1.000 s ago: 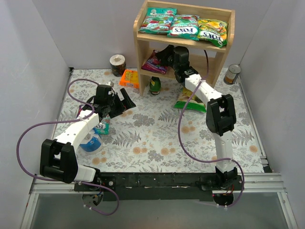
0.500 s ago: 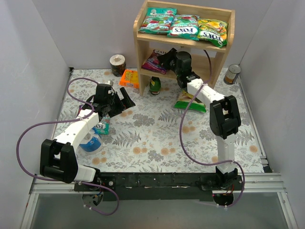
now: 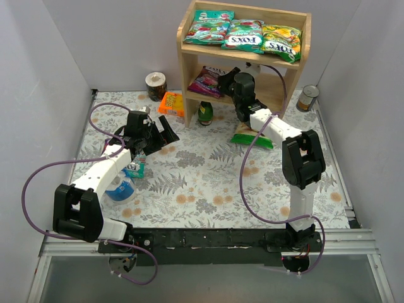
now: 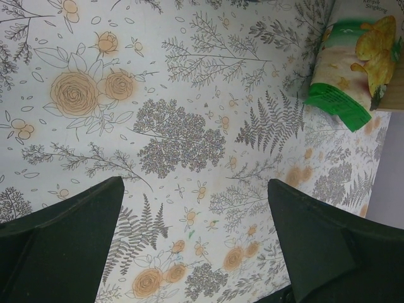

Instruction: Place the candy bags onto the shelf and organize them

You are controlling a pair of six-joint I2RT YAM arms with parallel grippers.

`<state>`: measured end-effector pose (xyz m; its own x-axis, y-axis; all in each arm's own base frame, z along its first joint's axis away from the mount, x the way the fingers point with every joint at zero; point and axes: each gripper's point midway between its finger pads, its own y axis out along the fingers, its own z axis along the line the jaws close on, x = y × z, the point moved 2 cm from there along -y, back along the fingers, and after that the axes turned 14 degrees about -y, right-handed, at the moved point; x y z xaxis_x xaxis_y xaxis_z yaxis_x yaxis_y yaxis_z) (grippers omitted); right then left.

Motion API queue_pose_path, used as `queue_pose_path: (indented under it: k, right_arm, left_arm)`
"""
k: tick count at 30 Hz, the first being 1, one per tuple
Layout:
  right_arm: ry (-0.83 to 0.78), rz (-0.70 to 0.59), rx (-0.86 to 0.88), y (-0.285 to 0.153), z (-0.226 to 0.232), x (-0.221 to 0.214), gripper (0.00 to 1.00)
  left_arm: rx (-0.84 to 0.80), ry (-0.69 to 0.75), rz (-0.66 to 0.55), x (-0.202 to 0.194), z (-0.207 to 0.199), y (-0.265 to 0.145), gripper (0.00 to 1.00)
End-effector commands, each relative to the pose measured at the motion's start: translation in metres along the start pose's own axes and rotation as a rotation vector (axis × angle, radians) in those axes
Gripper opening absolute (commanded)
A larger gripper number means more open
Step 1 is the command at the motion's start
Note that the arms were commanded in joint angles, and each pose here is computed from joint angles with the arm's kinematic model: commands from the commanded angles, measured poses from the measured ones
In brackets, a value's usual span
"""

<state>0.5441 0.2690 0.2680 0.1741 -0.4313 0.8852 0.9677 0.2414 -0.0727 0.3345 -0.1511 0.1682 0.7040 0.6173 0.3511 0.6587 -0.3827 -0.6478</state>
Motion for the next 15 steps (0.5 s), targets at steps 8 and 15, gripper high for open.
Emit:
queue_pose_path:
  k: [8, 15]
  right_arm:
    - [-0.155, 0.092, 0.004, 0.023, -0.001, -0.015, 0.23]
    - [-0.152, 0.135, 0.142, 0.032, 0.025, -0.036, 0.23]
  left_arm:
    - [0.109, -0.041, -0.105, 0.026, 0.008, 0.000, 0.98]
    - [0.239, -0.177, -0.156, 0.060, 0.047, -0.004, 0.98]
